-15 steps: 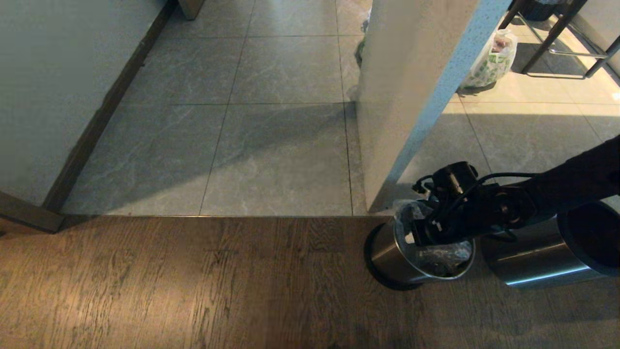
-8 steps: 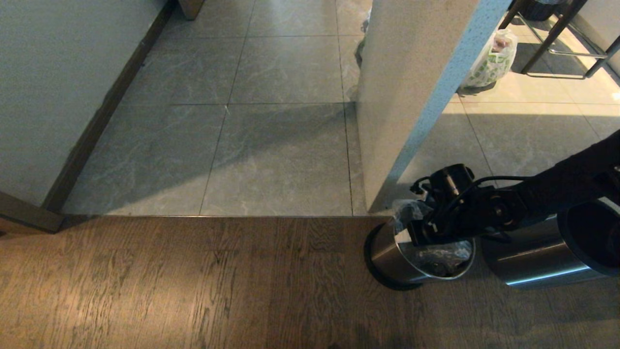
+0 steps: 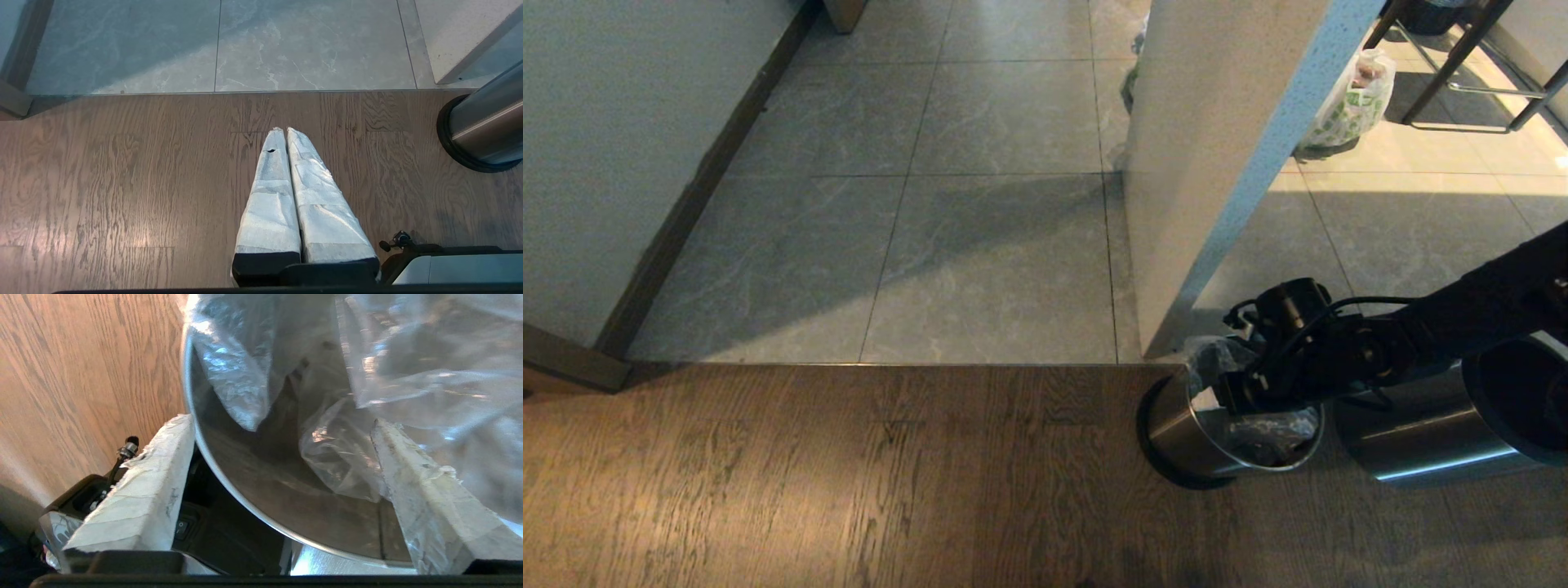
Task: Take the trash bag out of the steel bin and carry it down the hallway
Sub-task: Pick up the trash bag
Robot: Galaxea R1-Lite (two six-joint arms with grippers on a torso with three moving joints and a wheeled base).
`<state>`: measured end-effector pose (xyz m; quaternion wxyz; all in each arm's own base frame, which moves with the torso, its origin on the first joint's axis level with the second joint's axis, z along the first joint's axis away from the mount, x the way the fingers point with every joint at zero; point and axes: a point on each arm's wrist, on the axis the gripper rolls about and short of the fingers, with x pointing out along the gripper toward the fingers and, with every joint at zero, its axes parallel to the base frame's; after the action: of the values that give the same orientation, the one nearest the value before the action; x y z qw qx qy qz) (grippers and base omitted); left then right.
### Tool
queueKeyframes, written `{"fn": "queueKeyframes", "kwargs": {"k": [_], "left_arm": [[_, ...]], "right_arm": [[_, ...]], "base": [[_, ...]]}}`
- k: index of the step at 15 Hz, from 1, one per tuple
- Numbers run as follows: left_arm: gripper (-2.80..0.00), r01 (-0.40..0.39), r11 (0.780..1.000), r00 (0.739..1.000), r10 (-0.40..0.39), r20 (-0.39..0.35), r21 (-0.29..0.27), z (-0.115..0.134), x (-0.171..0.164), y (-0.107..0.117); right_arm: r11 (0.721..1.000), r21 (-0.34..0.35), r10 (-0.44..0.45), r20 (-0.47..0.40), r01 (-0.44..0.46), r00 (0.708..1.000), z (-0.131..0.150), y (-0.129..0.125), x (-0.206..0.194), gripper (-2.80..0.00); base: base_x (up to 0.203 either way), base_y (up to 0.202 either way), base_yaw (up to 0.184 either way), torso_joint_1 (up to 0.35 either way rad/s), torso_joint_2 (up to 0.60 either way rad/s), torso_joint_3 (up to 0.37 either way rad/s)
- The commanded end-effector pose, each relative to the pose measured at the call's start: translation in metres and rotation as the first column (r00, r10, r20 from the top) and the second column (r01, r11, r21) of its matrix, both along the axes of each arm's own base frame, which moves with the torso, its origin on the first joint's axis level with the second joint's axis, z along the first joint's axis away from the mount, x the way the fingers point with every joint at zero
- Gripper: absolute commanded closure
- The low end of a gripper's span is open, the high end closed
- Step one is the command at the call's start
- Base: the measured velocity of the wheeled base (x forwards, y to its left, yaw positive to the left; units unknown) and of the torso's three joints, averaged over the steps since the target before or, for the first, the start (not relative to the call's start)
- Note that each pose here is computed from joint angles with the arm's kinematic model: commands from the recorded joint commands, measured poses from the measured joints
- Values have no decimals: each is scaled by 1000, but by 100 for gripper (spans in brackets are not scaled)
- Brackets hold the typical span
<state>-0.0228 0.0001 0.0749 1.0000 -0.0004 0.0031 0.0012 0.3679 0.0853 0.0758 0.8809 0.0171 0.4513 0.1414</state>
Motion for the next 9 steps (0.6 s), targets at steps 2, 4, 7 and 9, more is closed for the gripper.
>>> {"fn": "queueKeyframes", "kwargs": {"k": [2, 4, 7, 9], "left_arm": [[0, -1, 1000, 1000, 1, 0, -1, 0, 0, 0], [0, -1, 1000, 1000, 1, 0, -1, 0, 0, 0], [0, -1, 1000, 1000, 1, 0, -1, 0, 0, 0], [0, -1, 1000, 1000, 1, 0, -1, 0, 0, 0]], "right_arm": [[1000, -8, 16, 45, -15, 999, 9, -4, 1, -280], [1000, -15, 20, 74, -19, 997, 21, -9, 0, -280], [998, -35, 59, 144, -55, 988, 44, -15, -7, -280], [996, -54, 75, 167, -67, 983, 58, -20, -18, -280]], "base": [[0, 0, 0, 0, 0, 0], [0, 0, 0, 0, 0, 0], [0, 0, 0, 0, 0, 0], [0, 0, 0, 0, 0, 0]]}}
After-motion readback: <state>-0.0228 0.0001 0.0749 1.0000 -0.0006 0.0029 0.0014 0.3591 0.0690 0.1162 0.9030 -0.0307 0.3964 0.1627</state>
